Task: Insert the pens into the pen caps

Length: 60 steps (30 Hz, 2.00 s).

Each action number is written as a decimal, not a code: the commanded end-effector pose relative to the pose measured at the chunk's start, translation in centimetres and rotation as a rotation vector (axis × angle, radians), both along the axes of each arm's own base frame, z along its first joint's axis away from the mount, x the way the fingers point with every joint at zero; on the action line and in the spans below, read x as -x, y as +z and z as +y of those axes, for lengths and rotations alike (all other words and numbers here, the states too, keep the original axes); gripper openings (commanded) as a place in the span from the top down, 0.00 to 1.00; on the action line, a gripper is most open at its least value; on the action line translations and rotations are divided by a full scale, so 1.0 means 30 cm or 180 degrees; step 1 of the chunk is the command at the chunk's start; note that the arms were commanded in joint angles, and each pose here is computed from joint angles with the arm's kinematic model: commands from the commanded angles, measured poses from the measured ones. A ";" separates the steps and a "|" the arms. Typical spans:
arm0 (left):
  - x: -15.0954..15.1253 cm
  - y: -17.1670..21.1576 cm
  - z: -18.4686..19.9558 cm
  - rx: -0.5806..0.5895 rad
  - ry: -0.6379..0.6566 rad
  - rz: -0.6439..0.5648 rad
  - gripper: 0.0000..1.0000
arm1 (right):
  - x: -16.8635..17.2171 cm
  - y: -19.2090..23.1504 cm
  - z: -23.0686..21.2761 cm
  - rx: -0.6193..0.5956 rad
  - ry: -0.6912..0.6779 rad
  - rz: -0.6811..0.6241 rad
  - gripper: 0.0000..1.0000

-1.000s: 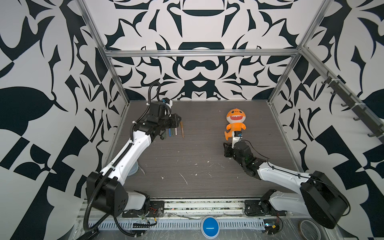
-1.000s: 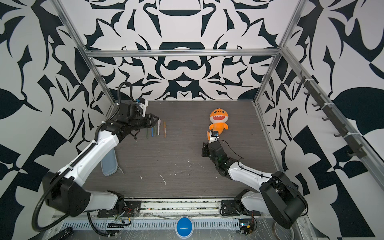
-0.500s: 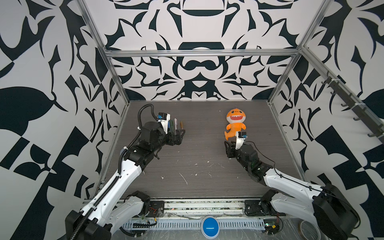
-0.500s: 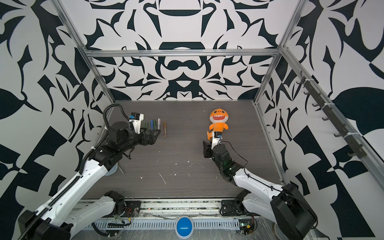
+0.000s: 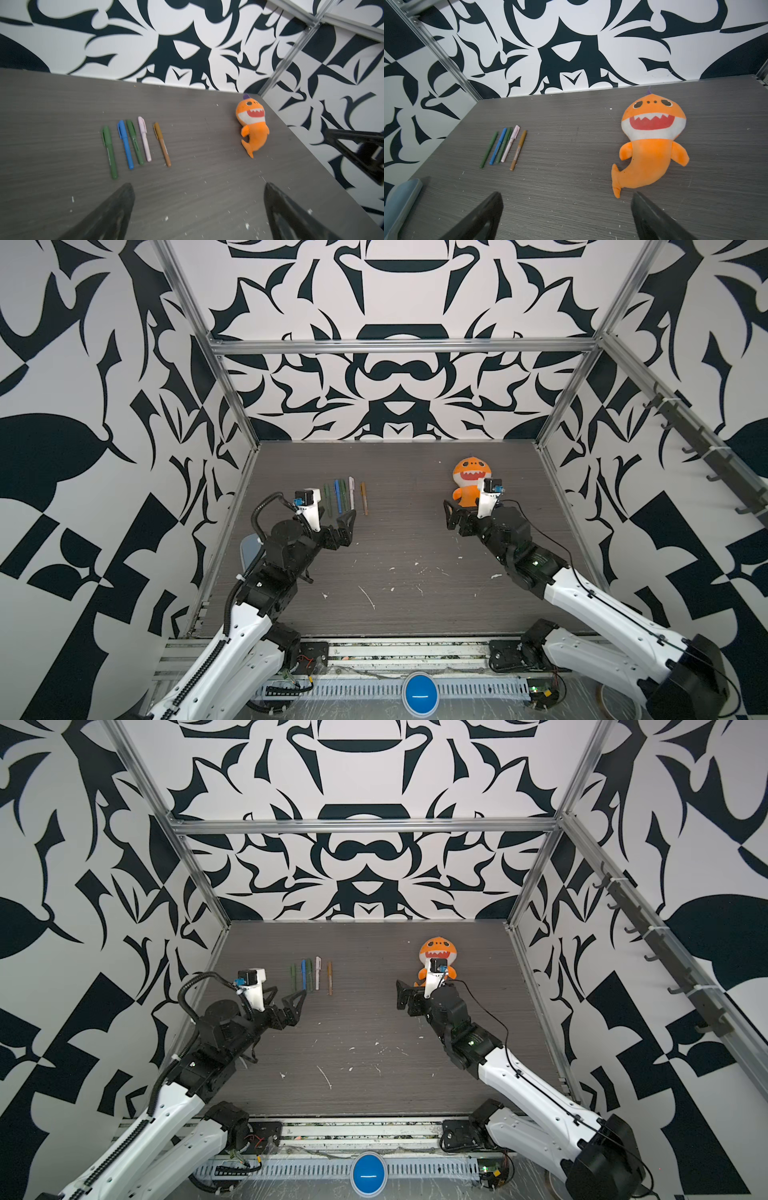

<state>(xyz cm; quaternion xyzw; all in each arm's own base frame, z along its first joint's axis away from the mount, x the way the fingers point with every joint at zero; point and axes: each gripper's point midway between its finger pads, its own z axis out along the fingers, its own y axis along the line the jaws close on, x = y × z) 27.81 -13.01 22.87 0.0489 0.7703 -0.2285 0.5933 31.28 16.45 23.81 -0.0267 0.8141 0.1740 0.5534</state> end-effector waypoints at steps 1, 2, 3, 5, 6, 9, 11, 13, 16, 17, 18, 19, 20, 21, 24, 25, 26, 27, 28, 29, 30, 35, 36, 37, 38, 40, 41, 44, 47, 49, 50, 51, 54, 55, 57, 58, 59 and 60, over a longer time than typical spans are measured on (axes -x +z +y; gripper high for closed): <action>-0.043 0.047 0.074 -0.0106 0.0445 -0.0757 0.01 | 0.010 -0.034 0.014 0.0311 0.0174 0.0067 0.00; -0.049 0.026 0.093 -0.0243 0.0545 -0.0822 0.01 | 0.013 -0.037 0.018 0.0340 0.0220 0.0024 0.01; -0.053 0.016 0.100 -0.0402 0.0580 -0.0870 0.01 | 0.016 -0.039 0.014 0.0335 0.0218 -0.0021 0.00; -0.070 -0.009 0.105 -0.0826 0.0588 -0.0914 0.01 | 0.023 -0.028 0.006 0.0298 0.0211 -0.0151 0.00; -0.090 -0.027 0.120 -0.1011 0.0671 -0.0912 0.01 | 0.029 -0.022 0.003 0.0320 0.0233 -0.0243 0.00; -0.155 -0.102 0.161 -0.1368 0.0806 -0.0821 0.01 | 0.045 -0.016 -0.008 0.0421 0.0284 -0.0447 0.00; -0.203 -0.156 0.208 -0.1418 0.0908 -0.0690 0.01 | 0.057 -0.021 -0.006 0.0534 0.0372 -0.0511 0.00; -0.244 -0.216 0.255 -0.1356 0.0964 -0.0610 0.01 | 0.069 -0.030 -0.007 0.0677 0.0449 -0.0537 0.00; -0.290 -0.330 0.303 -0.1287 0.0995 -0.0262 0.01 | 0.081 -0.041 -0.018 0.0748 0.0462 -0.0555 0.01; -0.298 -0.355 0.294 -0.1241 0.0871 -0.0218 0.01 | 0.081 -0.048 -0.029 0.0772 0.0415 -0.0557 0.00; -0.304 -0.379 0.293 -0.1218 0.0836 -0.0186 0.01 | 0.081 -0.051 -0.039 0.0787 0.0372 -0.0573 0.00; -0.310 -0.400 0.301 -0.1196 0.0859 -0.0158 0.01 | 0.081 -0.054 -0.046 0.0805 0.0346 -0.0595 0.00; -0.317 -0.429 0.305 -0.1165 0.0852 -0.0134 0.01 | 0.079 -0.060 -0.053 0.0836 0.0317 -0.0614 0.00; -0.332 -0.431 0.314 -0.1164 0.0883 -0.0237 0.01 | 0.075 -0.064 -0.059 0.0868 0.0282 -0.0635 0.00; -0.336 -0.461 0.327 -0.1147 0.0890 0.0063 0.01 | 0.062 -0.081 -0.073 0.1003 0.0210 -0.0666 0.00; -0.350 -0.464 0.331 -0.1109 0.0884 0.0178 0.01 | 0.057 -0.085 -0.077 0.1034 0.0186 -0.0674 0.00; -0.368 -0.471 0.332 -0.1098 0.0844 0.0215 0.01 | 0.049 -0.088 -0.084 0.1079 0.0148 -0.0686 0.00; -0.388 -0.470 0.330 -0.1142 0.0821 0.0191 0.01 | 0.041 -0.092 -0.090 0.1144 0.0126 -0.0696 0.00; -0.385 -0.472 0.331 -0.1126 0.0807 0.0204 0.01 | 0.035 -0.096 -0.096 0.1189 0.0104 -0.0705 0.00; -0.381 -0.478 0.331 -0.1096 0.0788 0.0262 0.01 | 0.025 -0.097 -0.109 0.1225 0.0047 -0.0705 0.00; -0.383 -0.476 0.331 -0.1089 0.0789 0.0269 0.00 | 0.016 -0.100 -0.120 0.1263 0.0000 -0.0709 0.00; -0.381 -0.473 0.333 -0.1073 0.0801 0.0229 0.01 | -0.045 -0.127 -0.218 0.1357 -0.0303 -0.0724 0.00; -0.382 -0.472 0.333 -0.1073 0.0805 0.0225 0.01 | -0.058 -0.135 -0.239 0.1351 -0.0364 -0.0735 0.00; -0.383 -0.472 0.333 -0.1073 0.0802 0.0226 0.01 | -0.068 -0.143 -0.259 0.1369 -0.0426 -0.0740 0.00; -0.382 -0.473 0.333 -0.1075 0.0800 0.0228 0.01 | -0.076 -0.162 -0.273 0.1454 -0.0447 -0.0722 0.00; -0.382 -0.472 0.333 -0.1075 0.0802 0.0225 0.00 | -0.088 -0.205 -0.289 0.1637 -0.0442 -0.0667 0.00; -0.382 -0.473 0.333 -0.1075 0.0803 0.0229 0.00 | -0.091 -0.229 -0.295 0.1683 -0.0450 -0.0621 0.00; -0.382 -0.472 0.333 -0.1073 0.0803 0.0226 0.01 | -0.106 -0.300 -0.311 0.1670 -0.0499 -0.0583 0.00; -0.381 -0.474 0.332 -0.1074 0.0800 0.0230 0.01 | -0.115 -0.366 -0.331 0.1653 -0.0582 -0.0657 0.00; -0.381 -0.473 0.333 -0.1073 0.0801 0.0229 0.01 | -0.119 -0.408 -0.348 0.1667 -0.0690 -0.0656 0.00; -0.383 -0.472 0.332 -0.1073 0.0801 0.0227 0.01 | -0.119 -0.428 -0.349 0.1728 -0.0679 -0.0691 0.00; -0.382 -0.473 0.333 -0.1075 0.0802 0.0231 0.00 | -0.121 -0.431 -0.342 0.1742 -0.0665 -0.0779 0.00; -0.382 -0.472 0.332 -0.1073 0.0801 0.0226 0.01 | -0.125 -0.415 -0.411 0.1726 -0.1165 -0.0794 0.00; -0.382 -0.473 0.332 -0.1072 0.0799 0.0227 0.01 | -0.127 -0.414 -0.435 0.1728 -0.1306 -0.0774 0.00; -0.383 -0.471 0.333 -0.1072 0.0804 0.0223 0.01 | -0.133 -0.408 -0.449 0.1704 -0.1395 -0.0774 0.00; -0.382 -0.473 0.334 -0.1073 0.0805 0.0228 0.00 | -0.136 -0.408 -0.449 0.1697 -0.1390 -0.0762 0.00; -0.383 -0.472 0.333 -0.1073 0.0803 0.0226 0.01 | -0.140 -0.411 -0.452 0.1696 -0.1384 -0.0726 0.00; -0.381 -0.475 0.333 -0.1074 0.0802 0.0234 0.01 | -0.147 -0.412 -0.455 0.1668 -0.1377 -0.0695 0.00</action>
